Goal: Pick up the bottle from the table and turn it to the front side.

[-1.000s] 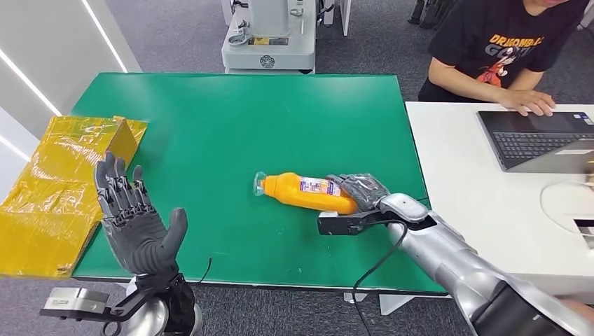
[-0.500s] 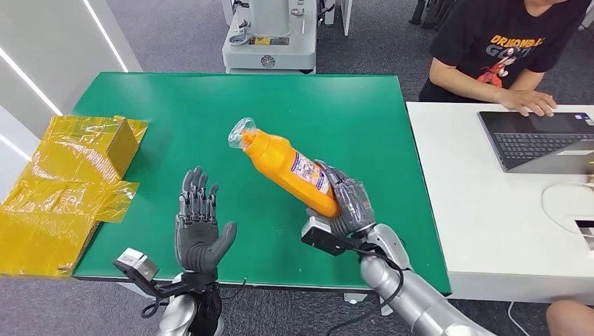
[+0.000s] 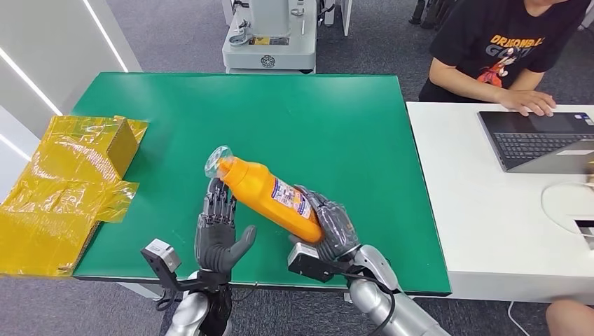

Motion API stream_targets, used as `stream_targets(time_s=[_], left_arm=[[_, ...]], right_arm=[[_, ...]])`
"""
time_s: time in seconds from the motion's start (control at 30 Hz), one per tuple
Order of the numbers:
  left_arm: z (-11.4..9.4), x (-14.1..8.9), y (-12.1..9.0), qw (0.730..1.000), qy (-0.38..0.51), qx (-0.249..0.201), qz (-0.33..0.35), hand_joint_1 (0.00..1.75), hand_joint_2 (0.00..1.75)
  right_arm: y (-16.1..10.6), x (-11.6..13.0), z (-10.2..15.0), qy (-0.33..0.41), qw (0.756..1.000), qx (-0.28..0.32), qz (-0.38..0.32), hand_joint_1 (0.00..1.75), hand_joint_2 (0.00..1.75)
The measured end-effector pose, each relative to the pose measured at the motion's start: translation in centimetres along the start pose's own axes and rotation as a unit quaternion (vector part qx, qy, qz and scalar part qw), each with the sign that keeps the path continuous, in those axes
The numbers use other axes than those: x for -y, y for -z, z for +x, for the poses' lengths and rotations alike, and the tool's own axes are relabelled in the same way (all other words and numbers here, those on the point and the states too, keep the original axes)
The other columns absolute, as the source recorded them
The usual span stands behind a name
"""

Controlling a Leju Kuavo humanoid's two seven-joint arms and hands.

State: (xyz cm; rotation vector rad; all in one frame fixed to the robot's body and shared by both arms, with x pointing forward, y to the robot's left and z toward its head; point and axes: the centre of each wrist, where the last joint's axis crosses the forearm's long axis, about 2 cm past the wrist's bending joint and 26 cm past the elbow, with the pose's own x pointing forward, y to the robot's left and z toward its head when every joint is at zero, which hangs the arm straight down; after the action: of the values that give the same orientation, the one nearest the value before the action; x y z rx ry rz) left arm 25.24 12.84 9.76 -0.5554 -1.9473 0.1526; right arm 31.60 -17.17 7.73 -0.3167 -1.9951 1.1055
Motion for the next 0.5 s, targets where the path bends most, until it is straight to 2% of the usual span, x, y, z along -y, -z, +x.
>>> stream_targets(time_s=[0.27, 0.5], left_arm=[[-0.3, 0.0, 0.2, 1.000, 0.001, -0.006, -0.006, 0.00, 1.75], [-0.6, -0.2, 0.2, 1.000, 0.001, -0.009, -0.005, 0.00, 1.75]], right_arm=[[0.4, -0.7, 0.8, 0.013, 0.998, 0.048, 0.042, 1.75, 1.75], [1.4, -0.6, 0.7, 0.025, 0.994, 0.065, 0.084, 1.75, 1.75]])
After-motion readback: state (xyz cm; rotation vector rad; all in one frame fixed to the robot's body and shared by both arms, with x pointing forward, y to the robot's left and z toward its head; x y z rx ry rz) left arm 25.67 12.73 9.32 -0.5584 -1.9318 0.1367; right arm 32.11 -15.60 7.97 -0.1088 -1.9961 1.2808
